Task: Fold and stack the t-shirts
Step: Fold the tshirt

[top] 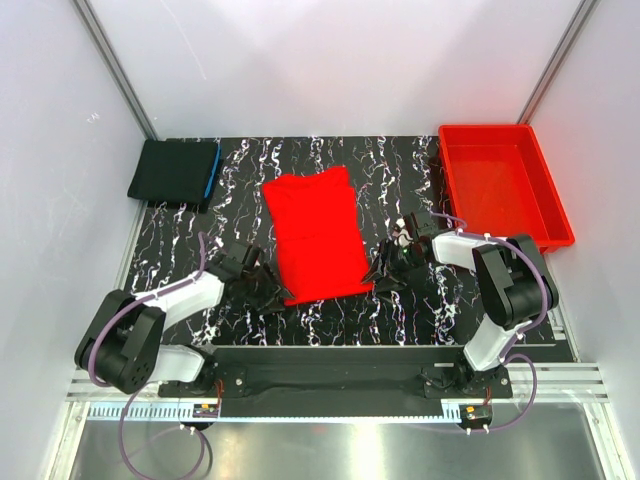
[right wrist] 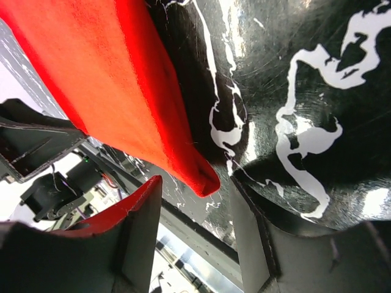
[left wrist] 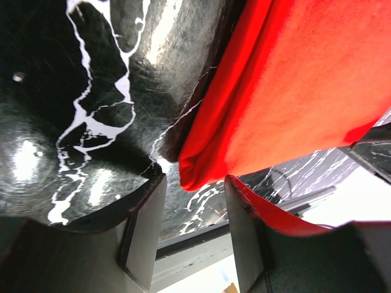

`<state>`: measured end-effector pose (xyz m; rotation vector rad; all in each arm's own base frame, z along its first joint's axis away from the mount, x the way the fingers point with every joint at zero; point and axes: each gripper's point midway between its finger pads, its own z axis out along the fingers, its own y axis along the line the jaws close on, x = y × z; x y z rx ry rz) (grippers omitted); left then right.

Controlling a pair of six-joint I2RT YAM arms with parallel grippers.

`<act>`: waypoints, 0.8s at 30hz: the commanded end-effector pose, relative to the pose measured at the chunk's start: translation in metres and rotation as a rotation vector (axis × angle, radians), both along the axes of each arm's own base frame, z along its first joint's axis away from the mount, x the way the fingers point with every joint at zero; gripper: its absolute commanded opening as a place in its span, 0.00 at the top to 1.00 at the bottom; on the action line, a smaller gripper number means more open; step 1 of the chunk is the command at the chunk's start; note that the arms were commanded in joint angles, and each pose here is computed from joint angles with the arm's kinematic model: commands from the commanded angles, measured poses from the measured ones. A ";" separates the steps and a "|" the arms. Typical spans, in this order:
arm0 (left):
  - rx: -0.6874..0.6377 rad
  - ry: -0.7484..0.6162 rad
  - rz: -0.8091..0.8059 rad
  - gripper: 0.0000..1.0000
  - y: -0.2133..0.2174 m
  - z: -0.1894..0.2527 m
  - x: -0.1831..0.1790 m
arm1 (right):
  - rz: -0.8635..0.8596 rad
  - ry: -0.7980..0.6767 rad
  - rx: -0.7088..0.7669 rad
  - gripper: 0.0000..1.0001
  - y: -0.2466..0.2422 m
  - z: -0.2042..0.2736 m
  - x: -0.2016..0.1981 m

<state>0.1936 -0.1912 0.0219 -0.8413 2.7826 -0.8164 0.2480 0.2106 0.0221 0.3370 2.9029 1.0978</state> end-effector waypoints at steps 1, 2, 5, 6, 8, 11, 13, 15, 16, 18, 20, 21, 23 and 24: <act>0.067 0.043 0.055 0.51 0.011 -0.020 -0.007 | -0.032 -0.007 -0.053 0.45 -0.007 -0.017 0.004; 0.065 0.044 0.062 0.52 0.011 -0.021 -0.007 | -0.030 -0.006 -0.052 0.46 -0.007 -0.018 0.004; 0.090 0.057 0.078 0.54 0.017 -0.025 -0.011 | -0.028 0.003 -0.052 0.50 -0.006 -0.020 0.004; 0.095 0.060 0.081 0.54 0.018 -0.026 -0.012 | -0.029 -0.001 -0.052 0.51 -0.006 -0.019 0.005; 0.092 0.066 0.088 0.55 0.018 -0.028 -0.014 | -0.028 -0.007 -0.059 0.53 -0.008 -0.019 0.005; 0.099 0.064 0.091 0.57 0.019 -0.029 -0.013 | -0.022 -0.006 -0.066 0.53 -0.009 -0.021 0.003; 0.104 0.062 0.089 0.59 0.019 -0.030 -0.012 | -0.018 -0.006 -0.072 0.54 -0.010 -0.023 0.002; 0.108 0.050 0.089 0.63 0.019 -0.029 -0.008 | -0.011 0.004 -0.079 0.63 -0.011 -0.028 0.001; 0.116 0.045 0.083 0.68 0.020 -0.030 -0.007 | -0.002 -0.001 -0.075 0.70 -0.009 -0.028 0.002; 0.128 0.016 0.072 0.78 0.020 -0.028 0.000 | 0.006 0.008 -0.071 0.91 -0.009 -0.029 0.001; 0.146 -0.011 0.042 0.92 0.021 -0.028 0.004 | 0.012 -0.001 -0.066 1.00 -0.008 -0.025 0.001; 0.151 -0.030 0.021 1.00 0.020 -0.025 0.008 | 0.016 0.000 -0.068 1.00 -0.009 -0.023 -0.001; 0.170 -0.051 0.013 1.00 0.024 -0.020 0.007 | 0.020 -0.019 -0.060 1.00 -0.008 -0.013 -0.001; 0.174 -0.063 0.006 1.00 0.024 -0.018 0.007 | 0.027 -0.009 -0.061 1.00 -0.008 -0.008 -0.007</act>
